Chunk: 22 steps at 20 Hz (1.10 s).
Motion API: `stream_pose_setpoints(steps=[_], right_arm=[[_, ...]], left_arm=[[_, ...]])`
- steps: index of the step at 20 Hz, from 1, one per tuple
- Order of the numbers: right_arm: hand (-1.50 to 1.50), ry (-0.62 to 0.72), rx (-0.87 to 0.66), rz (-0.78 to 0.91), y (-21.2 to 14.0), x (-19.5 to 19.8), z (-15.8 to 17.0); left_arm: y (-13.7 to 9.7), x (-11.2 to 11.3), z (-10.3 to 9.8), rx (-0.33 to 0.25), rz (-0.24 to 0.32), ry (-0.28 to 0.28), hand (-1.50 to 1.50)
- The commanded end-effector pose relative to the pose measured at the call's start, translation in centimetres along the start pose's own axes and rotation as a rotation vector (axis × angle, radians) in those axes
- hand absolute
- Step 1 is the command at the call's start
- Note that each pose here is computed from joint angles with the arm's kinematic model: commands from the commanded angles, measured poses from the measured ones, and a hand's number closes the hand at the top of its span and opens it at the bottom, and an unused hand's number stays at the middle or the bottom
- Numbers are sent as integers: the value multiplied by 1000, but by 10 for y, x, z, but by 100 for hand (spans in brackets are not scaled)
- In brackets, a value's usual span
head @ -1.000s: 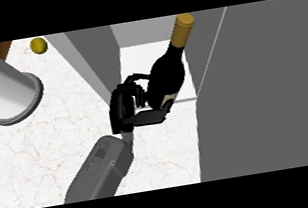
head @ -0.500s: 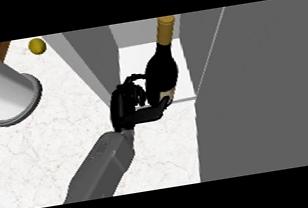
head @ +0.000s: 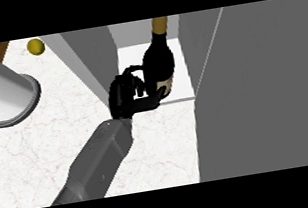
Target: Pick up the wine, place it into the cabinet and close the cabinet
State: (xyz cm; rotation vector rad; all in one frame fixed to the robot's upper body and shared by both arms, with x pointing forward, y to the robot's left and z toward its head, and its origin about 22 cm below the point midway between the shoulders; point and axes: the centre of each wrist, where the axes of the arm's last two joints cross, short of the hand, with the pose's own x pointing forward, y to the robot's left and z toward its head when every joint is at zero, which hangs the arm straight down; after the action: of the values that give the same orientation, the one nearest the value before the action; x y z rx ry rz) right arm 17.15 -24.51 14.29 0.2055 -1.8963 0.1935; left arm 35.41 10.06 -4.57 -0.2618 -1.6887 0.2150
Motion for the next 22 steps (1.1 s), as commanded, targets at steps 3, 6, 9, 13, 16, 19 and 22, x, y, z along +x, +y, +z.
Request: stream_pose_setpoints(steps=[3,6,9,13,16,19,22], right_arm=[[-150,11,19,-14,10,4,13],[-150,19,22,3,-1,0,-9],[-150,14,23,-13,-2,-23,-23],[-150,-21,-3,4,7,-4,-3],[-150,-4,32,15,10,-5,-6],[-150,16,41,0,1,-7,-21],[-150,-13,2,-4,-1,-3,-1]], left_arm=[[2,2,-15,18,17,15,150],[-23,16,-22,5,43,28,150],[-24,32,-47,7,54,8,150],[-1,20,-44,24,32,16,150],[-3,16,-37,39,15,35,150],[-12,21,-42,45,-28,48,150],[10,14,-41,59,-38,62,150]])
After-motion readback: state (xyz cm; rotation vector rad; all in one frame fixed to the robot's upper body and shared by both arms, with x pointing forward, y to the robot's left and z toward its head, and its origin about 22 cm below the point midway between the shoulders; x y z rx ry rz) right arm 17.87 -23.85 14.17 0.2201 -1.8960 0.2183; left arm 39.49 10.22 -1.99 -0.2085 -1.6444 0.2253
